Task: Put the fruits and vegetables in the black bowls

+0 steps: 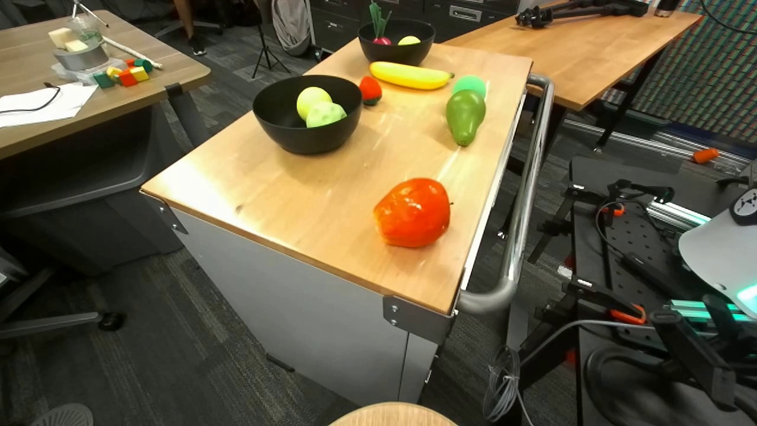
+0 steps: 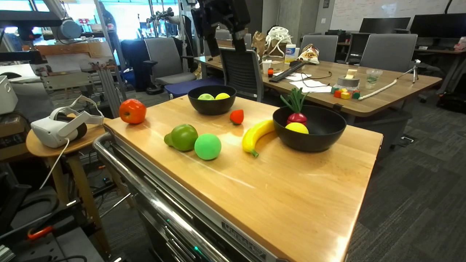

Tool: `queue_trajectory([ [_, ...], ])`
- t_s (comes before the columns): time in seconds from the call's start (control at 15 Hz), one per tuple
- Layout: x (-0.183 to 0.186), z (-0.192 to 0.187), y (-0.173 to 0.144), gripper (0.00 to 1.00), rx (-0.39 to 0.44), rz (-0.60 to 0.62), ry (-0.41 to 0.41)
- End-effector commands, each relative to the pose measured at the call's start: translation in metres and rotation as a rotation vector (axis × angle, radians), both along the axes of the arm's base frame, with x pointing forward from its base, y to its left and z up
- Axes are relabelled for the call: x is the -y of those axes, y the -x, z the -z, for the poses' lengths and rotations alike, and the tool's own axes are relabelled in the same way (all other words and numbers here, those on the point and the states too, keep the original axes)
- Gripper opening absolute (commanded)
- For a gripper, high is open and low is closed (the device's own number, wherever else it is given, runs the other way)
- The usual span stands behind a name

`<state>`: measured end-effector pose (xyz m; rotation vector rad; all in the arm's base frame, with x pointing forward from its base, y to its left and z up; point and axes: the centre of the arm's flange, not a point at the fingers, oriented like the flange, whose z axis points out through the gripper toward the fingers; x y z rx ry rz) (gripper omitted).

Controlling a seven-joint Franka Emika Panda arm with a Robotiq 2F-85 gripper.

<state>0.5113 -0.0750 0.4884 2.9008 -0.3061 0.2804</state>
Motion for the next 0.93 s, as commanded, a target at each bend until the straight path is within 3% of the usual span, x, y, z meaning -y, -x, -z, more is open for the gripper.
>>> queue_trajectory([
  [0.0,0.005,-0.013,0.001,1.00,0.180,0.075,-0.022],
  [0.07,0.004,-0.007,-0.005,1.00,0.087,0.039,-0.010],
  [0.2,0.007,-0.009,-0.006,1.00,0.130,0.059,-0.016],
  [0.4,0.004,-0.002,-0.007,1.00,0.132,0.043,-0.028],
  [0.53,0.000,0.021,-0.007,1.00,0.098,0.010,-0.052],
  [0.73,-0.006,0.066,-0.009,1.00,0.017,-0.024,-0.157],
  [0.87,-0.004,0.093,-0.013,1.00,0.007,-0.016,-0.157],
])
